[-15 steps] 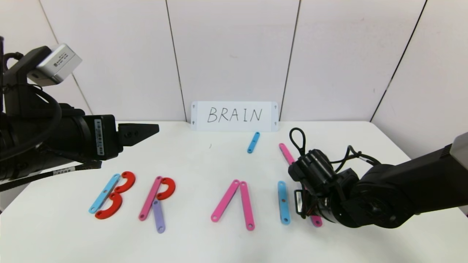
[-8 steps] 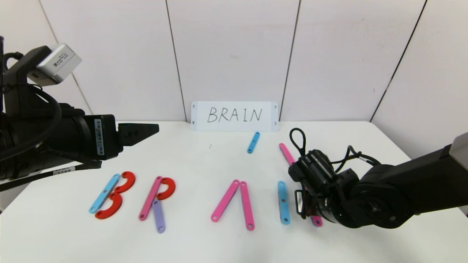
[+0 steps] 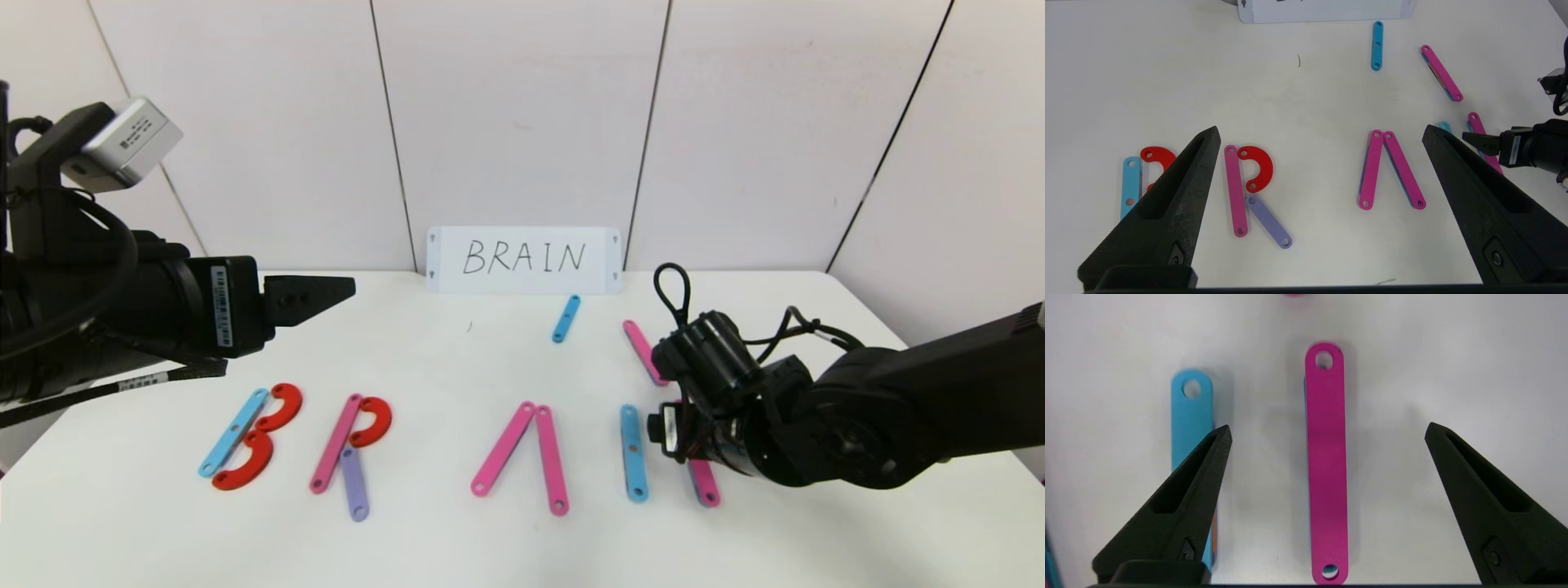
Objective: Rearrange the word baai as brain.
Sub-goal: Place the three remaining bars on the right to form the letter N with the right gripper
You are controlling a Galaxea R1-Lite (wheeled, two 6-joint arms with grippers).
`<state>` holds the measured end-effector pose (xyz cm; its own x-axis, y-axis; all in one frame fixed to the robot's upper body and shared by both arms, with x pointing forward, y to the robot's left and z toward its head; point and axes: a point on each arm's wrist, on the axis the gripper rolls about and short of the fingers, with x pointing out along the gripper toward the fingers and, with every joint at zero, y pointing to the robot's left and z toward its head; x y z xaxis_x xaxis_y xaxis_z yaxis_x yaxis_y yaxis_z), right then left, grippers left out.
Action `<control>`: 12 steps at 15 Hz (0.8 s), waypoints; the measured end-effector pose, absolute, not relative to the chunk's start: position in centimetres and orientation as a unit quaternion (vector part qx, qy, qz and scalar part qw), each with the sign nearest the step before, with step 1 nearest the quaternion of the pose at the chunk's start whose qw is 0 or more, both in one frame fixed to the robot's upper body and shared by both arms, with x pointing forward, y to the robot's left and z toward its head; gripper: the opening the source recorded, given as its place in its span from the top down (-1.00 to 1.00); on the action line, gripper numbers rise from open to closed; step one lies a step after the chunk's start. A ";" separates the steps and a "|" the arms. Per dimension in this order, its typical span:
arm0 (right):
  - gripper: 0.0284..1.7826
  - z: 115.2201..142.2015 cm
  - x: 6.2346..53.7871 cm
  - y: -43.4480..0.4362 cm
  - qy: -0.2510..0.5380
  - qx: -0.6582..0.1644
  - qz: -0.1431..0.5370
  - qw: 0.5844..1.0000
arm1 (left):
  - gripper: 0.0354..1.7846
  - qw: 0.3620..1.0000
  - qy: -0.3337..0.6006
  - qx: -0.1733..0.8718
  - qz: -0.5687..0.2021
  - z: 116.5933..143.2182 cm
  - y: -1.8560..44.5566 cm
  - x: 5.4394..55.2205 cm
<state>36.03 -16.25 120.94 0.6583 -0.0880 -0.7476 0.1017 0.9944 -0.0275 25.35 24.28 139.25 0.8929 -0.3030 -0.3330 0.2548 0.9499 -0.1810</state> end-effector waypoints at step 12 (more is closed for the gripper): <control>-0.94 127.1 46.0 -11.7 0.277 -0.039 0.013 0.960 | -0.94 0.971 0.184 -0.062 -0.142 139.1 24.2 25.5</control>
<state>45.96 -11.67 127.05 0.8462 0.0040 -0.5329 -0.0470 0.9966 -0.0671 25.53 24.23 139.10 0.8916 -0.2992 -0.3400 0.2538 0.9518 -0.1720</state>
